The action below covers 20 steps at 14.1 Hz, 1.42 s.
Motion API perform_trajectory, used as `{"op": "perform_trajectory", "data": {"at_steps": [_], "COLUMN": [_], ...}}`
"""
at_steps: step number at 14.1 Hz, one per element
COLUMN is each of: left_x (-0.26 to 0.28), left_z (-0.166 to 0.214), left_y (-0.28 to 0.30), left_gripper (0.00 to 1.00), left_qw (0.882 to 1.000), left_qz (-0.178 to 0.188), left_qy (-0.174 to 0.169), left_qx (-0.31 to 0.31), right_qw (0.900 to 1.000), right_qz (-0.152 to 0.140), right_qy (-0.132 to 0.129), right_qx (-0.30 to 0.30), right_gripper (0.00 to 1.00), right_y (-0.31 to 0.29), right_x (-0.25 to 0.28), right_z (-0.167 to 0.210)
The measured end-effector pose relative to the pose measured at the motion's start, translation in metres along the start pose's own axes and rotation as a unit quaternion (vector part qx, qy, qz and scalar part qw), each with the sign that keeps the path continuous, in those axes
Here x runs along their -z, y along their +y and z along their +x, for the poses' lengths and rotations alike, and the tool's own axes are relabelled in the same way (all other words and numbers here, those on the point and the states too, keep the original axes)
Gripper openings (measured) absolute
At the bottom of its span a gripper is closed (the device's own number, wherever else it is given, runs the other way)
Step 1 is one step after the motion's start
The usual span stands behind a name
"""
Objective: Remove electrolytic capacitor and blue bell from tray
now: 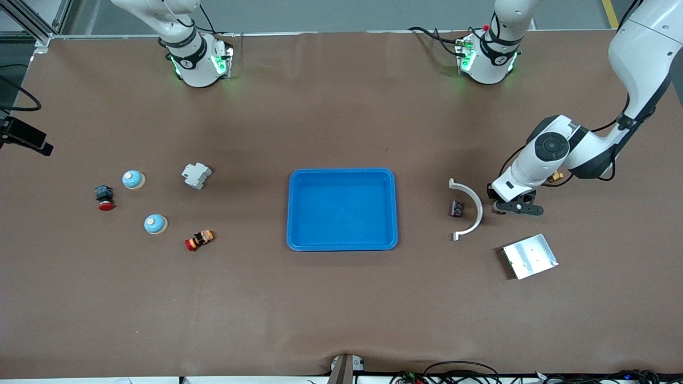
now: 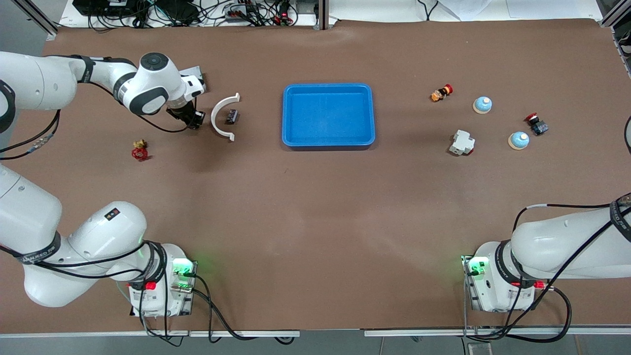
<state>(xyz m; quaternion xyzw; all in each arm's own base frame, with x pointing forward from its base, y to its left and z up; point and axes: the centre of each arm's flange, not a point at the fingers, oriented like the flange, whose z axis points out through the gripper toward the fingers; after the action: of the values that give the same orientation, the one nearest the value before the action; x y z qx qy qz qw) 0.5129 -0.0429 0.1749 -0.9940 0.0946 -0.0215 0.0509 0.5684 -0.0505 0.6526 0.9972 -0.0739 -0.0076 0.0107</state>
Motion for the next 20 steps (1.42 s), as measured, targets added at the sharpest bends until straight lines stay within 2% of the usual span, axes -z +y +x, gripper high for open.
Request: {"op": "perform_trajectory", "data": {"at_steps": [5,6,11,15,18,20], "left_x": [-0.001,0.001,0.011,0.030,0.052,0.072], "left_z": [0.005,0.007,0.019,0.040,0.057,0.073], "left_y": [-0.007,-0.007,-0.010,-0.014,-0.014,-0.017], "left_gripper": [0.97,1.00,1.00,1.00,1.00,1.00], "left_qw": [1.000,1.000,0.999,0.997,0.997,0.997], "left_qz": [0.002,0.002,-0.001,-0.021,-0.017,-0.029], "left_qy": [0.006,0.008,0.020,0.030,0.013,0.003], "left_qx": [0.016,0.017,0.034,0.070,0.074,0.068], "right_qw": [1.000,1.000,1.000,1.000,1.000,1.000], "right_qz": [0.000,0.000,0.000,0.000,0.000,0.000], "right_qy": [0.000,0.000,0.000,0.000,-0.001,-0.001], "right_qx": [0.000,0.000,-0.001,-0.001,0.003,0.005], "right_gripper": [1.00,1.00,1.00,1.00,1.00,1.00], "right_y": [0.000,0.001,0.001,0.002,0.006,0.010], "right_x": [0.000,0.000,0.000,0.000,0.000,-0.001], "right_z": [0.000,0.000,0.000,0.000,0.000,0.000]}}
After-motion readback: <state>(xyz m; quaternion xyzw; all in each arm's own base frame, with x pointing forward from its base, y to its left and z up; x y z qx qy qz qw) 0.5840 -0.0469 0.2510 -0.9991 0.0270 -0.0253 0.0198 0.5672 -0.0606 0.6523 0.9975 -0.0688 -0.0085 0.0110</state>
